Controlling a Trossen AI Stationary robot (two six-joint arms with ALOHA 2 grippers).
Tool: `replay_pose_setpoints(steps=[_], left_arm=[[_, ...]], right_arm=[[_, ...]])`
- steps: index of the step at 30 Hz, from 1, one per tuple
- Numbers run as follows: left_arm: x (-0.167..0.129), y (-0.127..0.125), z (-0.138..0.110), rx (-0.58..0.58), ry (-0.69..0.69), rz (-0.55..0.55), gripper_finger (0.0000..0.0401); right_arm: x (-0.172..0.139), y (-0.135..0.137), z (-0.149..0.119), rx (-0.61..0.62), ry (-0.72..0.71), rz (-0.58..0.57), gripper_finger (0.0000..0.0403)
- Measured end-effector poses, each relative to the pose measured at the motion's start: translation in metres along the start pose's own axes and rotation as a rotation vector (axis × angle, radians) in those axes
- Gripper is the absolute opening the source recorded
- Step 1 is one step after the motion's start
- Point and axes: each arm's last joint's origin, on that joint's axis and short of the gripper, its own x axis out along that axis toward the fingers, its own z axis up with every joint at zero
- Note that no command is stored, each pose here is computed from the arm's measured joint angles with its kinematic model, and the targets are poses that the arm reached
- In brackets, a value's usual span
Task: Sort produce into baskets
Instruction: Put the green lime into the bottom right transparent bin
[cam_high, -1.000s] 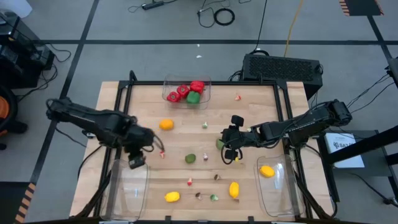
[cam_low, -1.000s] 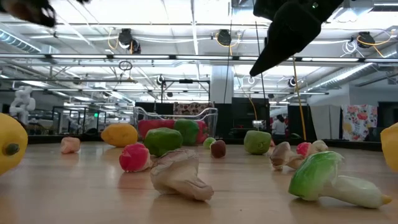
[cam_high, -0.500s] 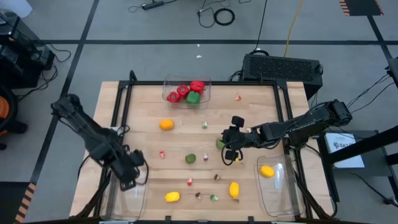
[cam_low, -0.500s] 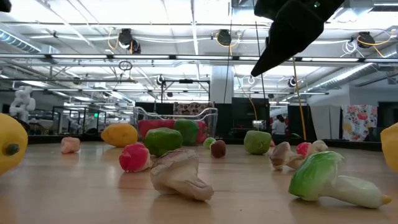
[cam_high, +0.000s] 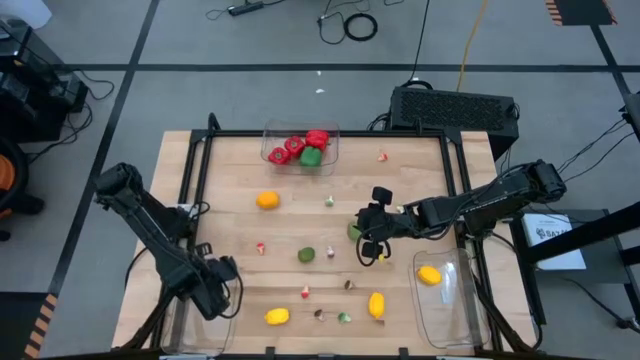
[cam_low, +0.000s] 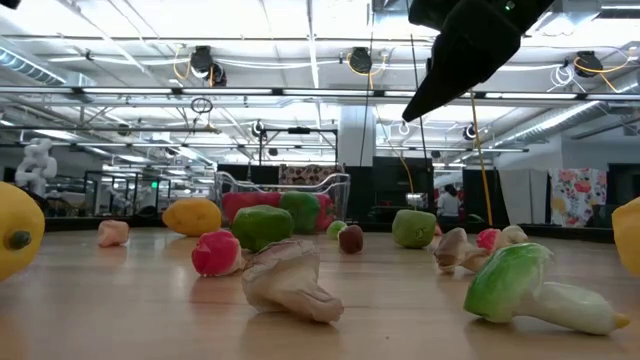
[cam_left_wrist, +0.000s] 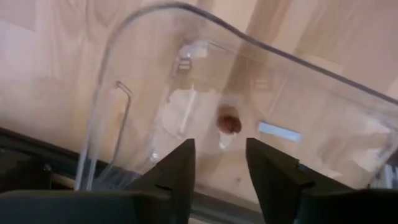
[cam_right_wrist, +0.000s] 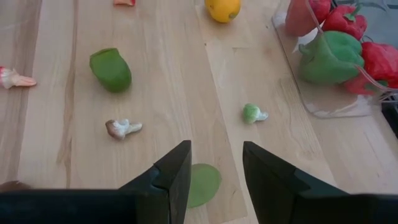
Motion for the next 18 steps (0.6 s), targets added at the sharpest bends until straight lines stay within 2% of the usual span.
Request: replay_pose_setpoints(steps=[5,9,14,18], left_arm=[[-0.01,0.008,0.004,-0.025,-0.037,0.068,0.0177],[-0.032,0.014,0.006,-0.017,-0.168,0.096,0.0178],[-0.062,0.023,0.014,0.036,-0.551,0.178,0.0178],[-0.077,0.026,0.021,0.116,-0.913,0.353,0.0178]], right_arm=[[0.0,0.0,0.001,0.003,-0.013,0.003,0.0137],[0.0,0.001,0.004,0.008,-0.039,0.008,0.0137],[0.0,0.002,0.008,0.025,-0.07,0.031,0.0137],[0.003,0.008,0.01,0.034,-0.074,0.164,0.0137]])
